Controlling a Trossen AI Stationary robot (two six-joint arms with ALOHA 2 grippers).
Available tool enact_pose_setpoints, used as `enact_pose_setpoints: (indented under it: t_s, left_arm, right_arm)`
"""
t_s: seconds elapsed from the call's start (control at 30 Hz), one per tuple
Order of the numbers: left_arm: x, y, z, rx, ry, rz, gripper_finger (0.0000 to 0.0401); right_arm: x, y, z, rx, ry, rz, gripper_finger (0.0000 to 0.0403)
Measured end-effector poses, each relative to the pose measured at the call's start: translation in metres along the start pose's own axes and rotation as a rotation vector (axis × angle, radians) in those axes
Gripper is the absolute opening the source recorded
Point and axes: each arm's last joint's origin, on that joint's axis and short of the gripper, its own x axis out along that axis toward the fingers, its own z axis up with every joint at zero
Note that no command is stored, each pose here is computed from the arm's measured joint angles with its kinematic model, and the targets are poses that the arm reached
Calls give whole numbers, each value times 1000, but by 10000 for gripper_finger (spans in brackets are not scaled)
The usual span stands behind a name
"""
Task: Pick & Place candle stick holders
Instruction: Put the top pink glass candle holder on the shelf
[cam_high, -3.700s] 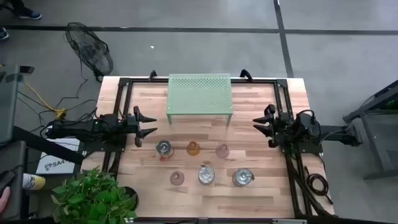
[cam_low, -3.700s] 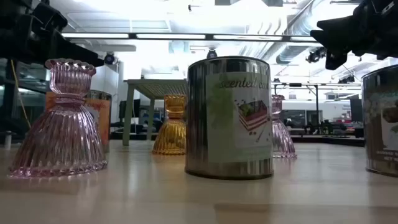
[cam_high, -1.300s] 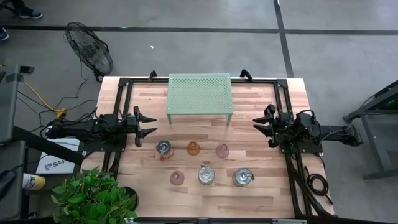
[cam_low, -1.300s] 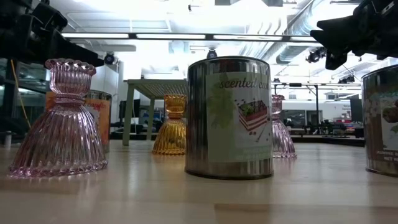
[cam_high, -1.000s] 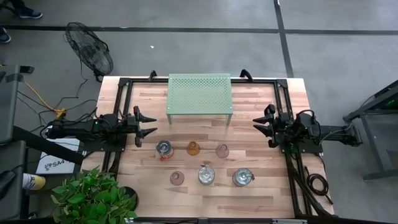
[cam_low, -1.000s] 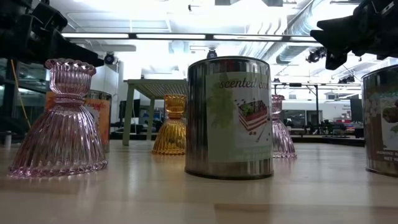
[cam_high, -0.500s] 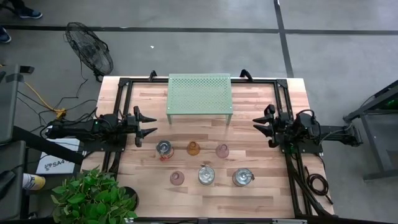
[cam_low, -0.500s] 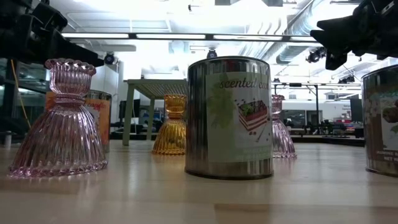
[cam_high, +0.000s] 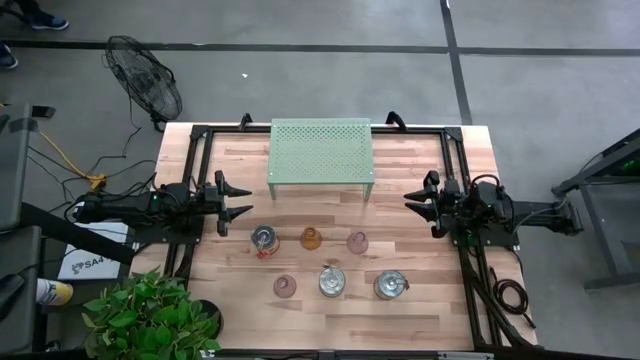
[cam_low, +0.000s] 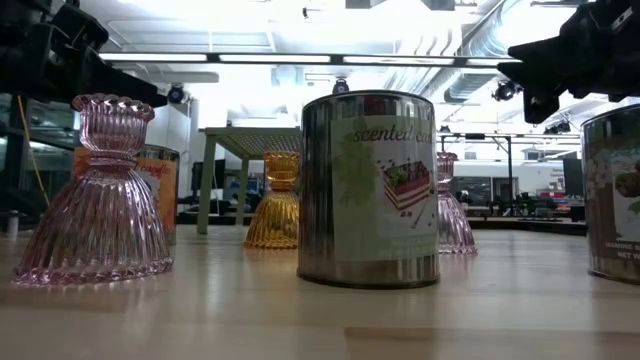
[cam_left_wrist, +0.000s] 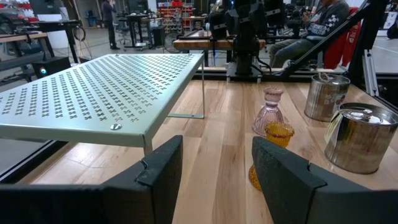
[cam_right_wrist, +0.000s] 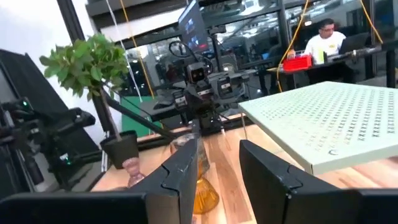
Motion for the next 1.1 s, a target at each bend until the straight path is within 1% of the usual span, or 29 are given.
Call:
enact_pose_setpoints:
  t_s: [0.07,0.17,0.33,0.43,0.53,0.73,0.9,1.0,1.1]
  left_arm:
    - [0,0,0,0,0,0,189]
    - [0,0,0,0,0,0,189]
    - [0,0,0,0,0,0,189]
    - [0,0,0,0,0,0,189]
    - [0,0,0,0,0,0,189]
    - [0,0,0,0,0,0,189]
    - [0,0,0,0,0,0,189]
    - [0,0,0,0,0,0,189]
    - [0,0,0,0,0,0,189]
  right_arm:
    - [-1,1,4,10,20,-4,114]
    - [-2,2,4,30,99,-7,114]
    - [-6,6,13,45,178,54,114]
    - [-7,8,18,46,198,70,114]
    - [-5,8,18,48,219,65,114]
    - [6,8,13,102,281,73,114]
    - [19,7,9,109,322,74,114]
    - [29,8,16,78,368,53,114]
    - [42,10,25,38,447,20,114]
